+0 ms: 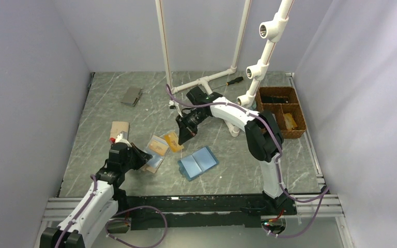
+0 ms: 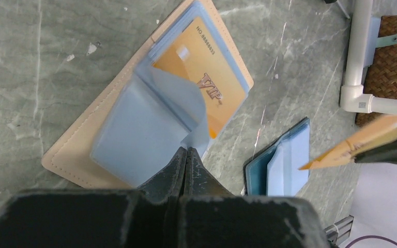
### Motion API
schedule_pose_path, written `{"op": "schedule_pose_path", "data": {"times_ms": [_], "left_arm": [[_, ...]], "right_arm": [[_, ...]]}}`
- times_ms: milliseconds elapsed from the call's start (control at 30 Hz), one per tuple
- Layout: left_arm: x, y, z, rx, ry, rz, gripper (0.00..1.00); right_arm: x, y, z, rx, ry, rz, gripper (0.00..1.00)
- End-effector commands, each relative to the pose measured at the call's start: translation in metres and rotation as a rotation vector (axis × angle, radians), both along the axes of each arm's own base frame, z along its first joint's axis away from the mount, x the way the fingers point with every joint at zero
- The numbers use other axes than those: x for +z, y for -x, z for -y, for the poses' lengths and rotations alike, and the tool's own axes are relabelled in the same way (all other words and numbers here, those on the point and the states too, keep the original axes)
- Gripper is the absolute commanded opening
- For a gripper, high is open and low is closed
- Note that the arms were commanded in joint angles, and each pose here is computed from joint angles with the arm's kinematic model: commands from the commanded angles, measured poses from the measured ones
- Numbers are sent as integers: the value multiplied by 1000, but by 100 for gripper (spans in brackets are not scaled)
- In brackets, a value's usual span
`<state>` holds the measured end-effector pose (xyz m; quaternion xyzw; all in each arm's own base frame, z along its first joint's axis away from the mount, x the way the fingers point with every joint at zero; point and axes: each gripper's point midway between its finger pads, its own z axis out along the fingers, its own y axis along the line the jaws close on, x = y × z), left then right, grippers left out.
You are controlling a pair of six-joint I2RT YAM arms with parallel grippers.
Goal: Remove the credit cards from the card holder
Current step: Place the credit card in the storage box.
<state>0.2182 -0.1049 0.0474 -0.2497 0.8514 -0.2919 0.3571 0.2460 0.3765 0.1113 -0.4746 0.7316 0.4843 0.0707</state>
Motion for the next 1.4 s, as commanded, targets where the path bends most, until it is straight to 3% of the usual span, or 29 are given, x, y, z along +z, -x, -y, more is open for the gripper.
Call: {"op": "schedule_pose_path", "data": {"times_ms": [0,300,433,600,1033,1200,1367], "left_arm": [[19,-7,6,-16,27,3,0],[6,2,-3,42,-5,-142,1],[2,8,-2,38,-9,-215,34],[19,12,-4,34,-15,-211,57],[94,18,-4,28,24,-31,85],[143,7,3,-79,-13,128,99],[178,-9,17,-248,-94,250,100]], "right_arm": [[46,2,9,85,-49,205,0],[45,59,46,292,42,478,0],[50,79,71,397,36,579,0],[56,84,103,435,49,667,0],[84,79,200,170,46,832,0],[93,81,231,86,110,848,0],[89,84,249,7,172,848,0]]}}
